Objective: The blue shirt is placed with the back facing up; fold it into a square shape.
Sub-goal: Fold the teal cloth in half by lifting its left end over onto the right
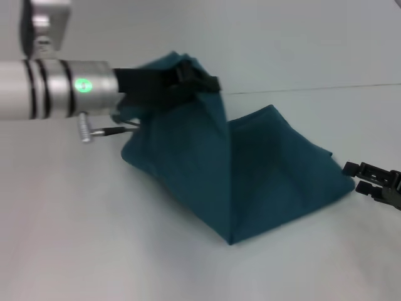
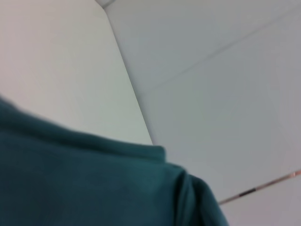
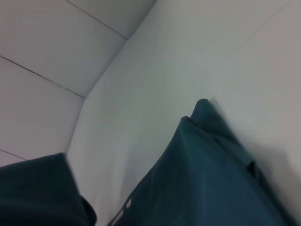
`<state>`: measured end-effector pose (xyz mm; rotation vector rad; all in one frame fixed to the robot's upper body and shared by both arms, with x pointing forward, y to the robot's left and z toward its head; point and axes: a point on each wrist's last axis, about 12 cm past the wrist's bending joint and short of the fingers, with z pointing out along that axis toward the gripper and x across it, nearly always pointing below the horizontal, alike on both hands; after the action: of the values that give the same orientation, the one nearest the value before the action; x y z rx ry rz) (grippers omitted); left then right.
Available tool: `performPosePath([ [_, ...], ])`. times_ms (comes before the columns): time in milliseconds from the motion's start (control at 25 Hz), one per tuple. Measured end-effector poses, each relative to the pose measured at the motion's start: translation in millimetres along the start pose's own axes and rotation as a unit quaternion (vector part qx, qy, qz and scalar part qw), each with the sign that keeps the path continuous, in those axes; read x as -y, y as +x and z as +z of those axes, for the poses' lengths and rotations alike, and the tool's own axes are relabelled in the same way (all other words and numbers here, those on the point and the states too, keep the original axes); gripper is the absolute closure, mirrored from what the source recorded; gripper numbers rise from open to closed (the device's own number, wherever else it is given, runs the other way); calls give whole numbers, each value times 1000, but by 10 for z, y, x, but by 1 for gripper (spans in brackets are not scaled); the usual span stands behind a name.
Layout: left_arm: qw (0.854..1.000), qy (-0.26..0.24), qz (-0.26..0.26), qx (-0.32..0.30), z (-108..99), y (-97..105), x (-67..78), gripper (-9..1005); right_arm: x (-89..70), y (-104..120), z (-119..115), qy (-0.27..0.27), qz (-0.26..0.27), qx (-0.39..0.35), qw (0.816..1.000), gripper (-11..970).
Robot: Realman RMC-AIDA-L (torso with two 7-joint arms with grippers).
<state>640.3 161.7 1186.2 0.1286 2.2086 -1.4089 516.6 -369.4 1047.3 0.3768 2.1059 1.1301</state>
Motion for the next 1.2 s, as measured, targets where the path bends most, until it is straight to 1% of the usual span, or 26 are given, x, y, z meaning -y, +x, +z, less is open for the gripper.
performPosePath([
  [200,998,-9,38,-41,380,105,146,962,1,-5,3,1,0,1,1000,44],
  [320,996,-16,61,-64,571,187,194,952,-1,1,11,1,0,0,1000,44],
  [440,994,-10,78,-72,664,233,223,942,7,15,12,2,2,-3,1000,44],
  [560,994,6,87,-71,691,264,247,931,20,20,3,5,3,-6,1000,44],
  [720,993,16,92,-76,754,356,232,918,30,23,-5,8,4,-5,1000,44],
  [1120,990,-9,111,-89,1013,600,190,883,31,28,-2,8,5,-6,1000,45],
  [1200,987,-13,120,-102,1048,664,181,877,30,31,1,8,6,-6,1000,45],
])
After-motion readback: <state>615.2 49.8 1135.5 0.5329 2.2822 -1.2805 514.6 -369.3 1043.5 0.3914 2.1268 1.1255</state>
